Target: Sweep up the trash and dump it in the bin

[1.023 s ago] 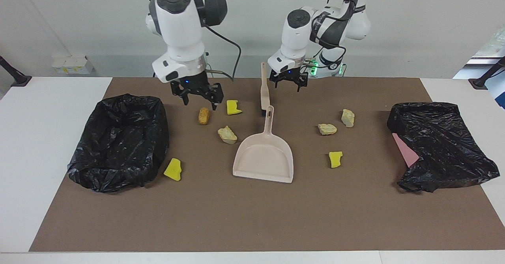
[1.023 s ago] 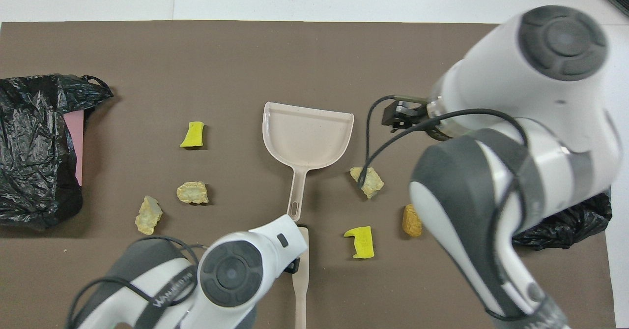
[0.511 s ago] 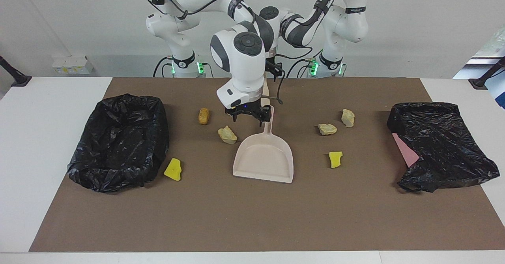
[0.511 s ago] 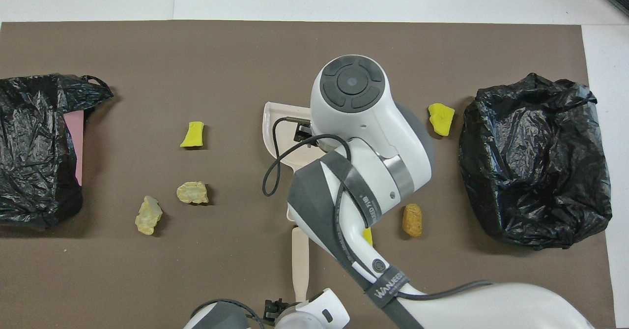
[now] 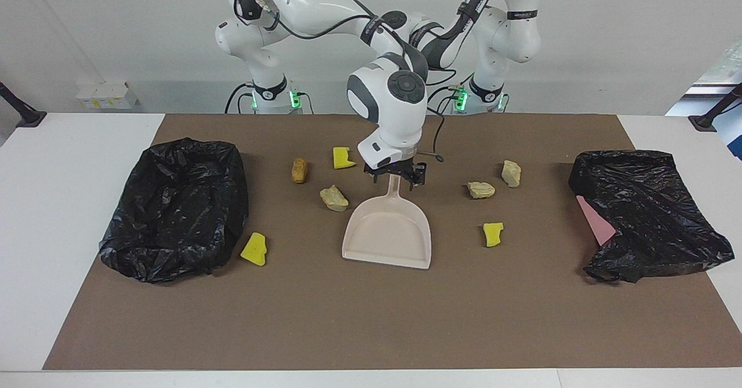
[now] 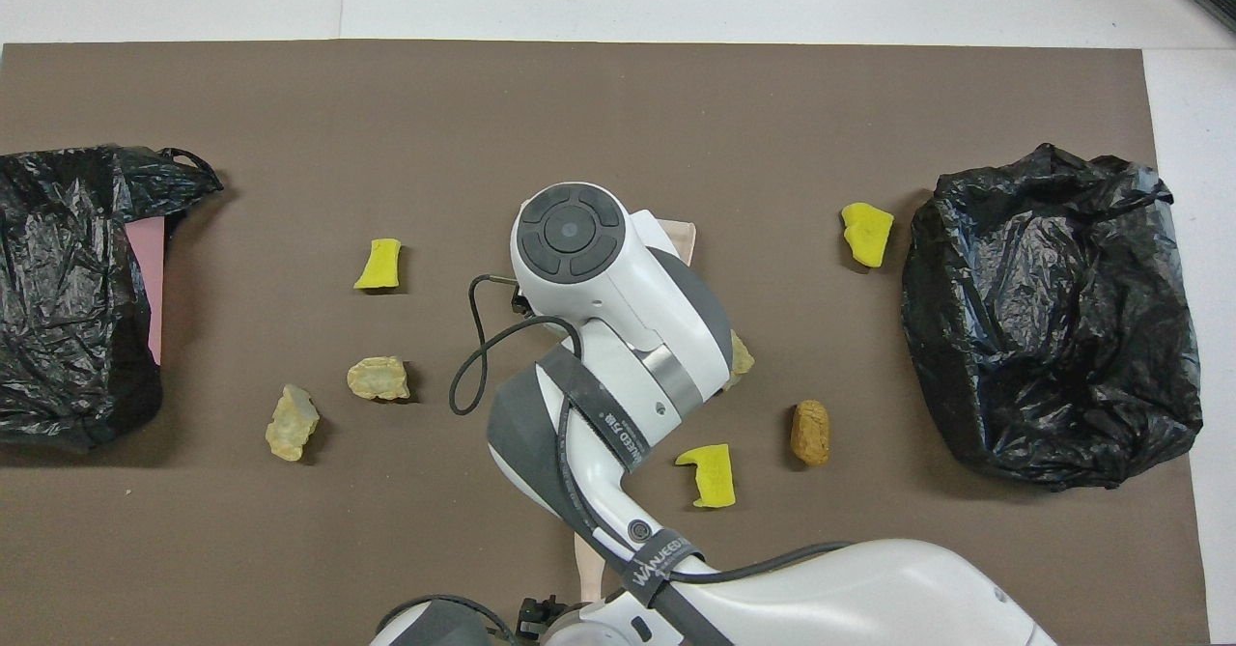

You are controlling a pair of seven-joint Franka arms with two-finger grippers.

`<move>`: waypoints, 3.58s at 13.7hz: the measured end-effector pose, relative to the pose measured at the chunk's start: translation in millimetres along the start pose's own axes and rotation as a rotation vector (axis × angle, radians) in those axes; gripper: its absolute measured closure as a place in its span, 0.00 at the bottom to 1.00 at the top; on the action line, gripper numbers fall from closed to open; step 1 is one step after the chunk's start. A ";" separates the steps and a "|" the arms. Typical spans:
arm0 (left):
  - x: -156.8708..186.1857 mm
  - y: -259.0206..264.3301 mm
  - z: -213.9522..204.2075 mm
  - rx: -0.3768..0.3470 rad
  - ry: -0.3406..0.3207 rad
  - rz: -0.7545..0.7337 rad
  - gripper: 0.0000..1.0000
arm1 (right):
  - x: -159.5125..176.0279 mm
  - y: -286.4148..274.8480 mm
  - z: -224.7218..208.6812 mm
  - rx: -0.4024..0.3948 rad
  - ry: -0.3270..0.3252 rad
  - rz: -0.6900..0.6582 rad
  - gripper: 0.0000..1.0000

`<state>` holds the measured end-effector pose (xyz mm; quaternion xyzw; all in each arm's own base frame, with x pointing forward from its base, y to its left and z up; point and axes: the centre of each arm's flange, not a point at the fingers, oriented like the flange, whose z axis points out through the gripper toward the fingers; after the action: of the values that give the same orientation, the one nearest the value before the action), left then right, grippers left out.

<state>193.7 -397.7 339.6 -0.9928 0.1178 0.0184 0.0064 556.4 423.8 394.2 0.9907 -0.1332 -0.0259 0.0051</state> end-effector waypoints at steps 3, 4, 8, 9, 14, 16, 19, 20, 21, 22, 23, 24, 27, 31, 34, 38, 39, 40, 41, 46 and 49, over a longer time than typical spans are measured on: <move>-4.6 1.5 2.7 -0.004 0.004 -0.044 0.54 | -5.0 -0.7 19.3 -0.012 -0.032 0.002 0.00; -5.6 1.1 3.7 -0.003 0.004 -0.061 0.71 | -9.4 -1.6 29.6 -0.013 -0.044 0.003 0.00; -5.0 -5.2 -0.3 0.023 -0.023 -0.170 0.74 | -22.8 -1.2 58.0 -0.021 -0.066 -0.001 0.00; -5.5 -9.5 -4.3 0.043 -0.039 -0.229 0.74 | -24.4 -0.5 58.9 -0.023 -0.069 -0.001 0.00; 30.5 -64.7 -28.1 0.074 -0.073 -0.515 0.74 | -28.5 3.5 55.1 -0.031 -0.073 -0.003 0.31; 51.6 -98.1 -38.8 0.066 -0.080 -0.609 0.74 | -29.1 4.3 55.0 -0.034 -0.075 -0.003 0.55; 80.5 -144.4 -61.0 0.069 -0.096 -0.736 0.74 | -29.3 4.6 54.8 -0.036 -0.075 -0.002 0.67; 91.3 -162.0 -69.5 0.076 -0.088 -0.769 0.74 | -29.2 4.7 54.0 -0.035 -0.073 -0.002 0.67; 100.8 -179.1 -75.4 0.087 -0.075 -0.789 0.74 | -28.8 5.1 52.0 -0.034 -0.071 -0.005 0.67; 107.7 -194.0 -78.2 0.092 -0.069 -0.805 0.74 | -27.6 6.2 48.8 -0.031 -0.065 -0.014 0.67; 113.1 -209.7 -78.5 0.095 -0.071 -0.825 0.74 | -25.7 7.8 45.7 -0.032 -0.056 -0.034 0.67; 117.0 -224.3 -77.7 0.098 -0.078 -0.846 0.74 | -23.2 9.8 43.5 -0.038 -0.043 -0.061 0.67; 119.6 -269.2 -70.5 0.128 -0.134 -0.924 0.74 | -17.0 14.6 40.4 -0.055 -0.015 -0.190 0.67; 99.5 -283.6 -54.9 0.161 -0.182 -0.946 0.74 | -7.6 21.8 40.3 -0.073 -0.005 -0.443 0.67; 97.4 -285.6 -37.9 0.145 -0.165 -0.939 0.74 | 14.1 39.8 35.8 -0.071 -0.008 -0.640 0.67; 116.9 -282.7 -18.7 0.089 -0.118 -0.844 0.74 | 61.1 85.4 23.2 -0.060 -0.008 -0.943 0.67; 123.4 -281.6 -17.3 0.068 -0.108 -0.817 0.74 | 66.6 91.4 23.7 -0.059 -0.012 -1.010 0.67; 132.0 -280.8 -18.3 0.049 -0.099 -0.772 0.74 | 71.2 96.5 24.7 -0.058 -0.014 -1.090 0.67; 139.8 -280.4 -20.5 0.036 -0.091 -0.725 0.74 | 75.1 100.0 25.2 -0.056 -0.009 -1.148 0.67; 185.5 -277.1 -38.3 0.000 -0.054 -0.531 0.74 | 87.4 107.6 28.0 -0.050 0.029 -1.321 0.67; 202.0 -300.1 -52.4 -0.008 -0.049 -0.498 0.74 | 88.3 106.1 35.0 -0.086 0.042 -1.405 0.67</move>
<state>462.1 -154.1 386.8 -0.9905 -0.1309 0.0406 0.0095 611.7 298.0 356.6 0.8415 0.5394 -0.0092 0.0289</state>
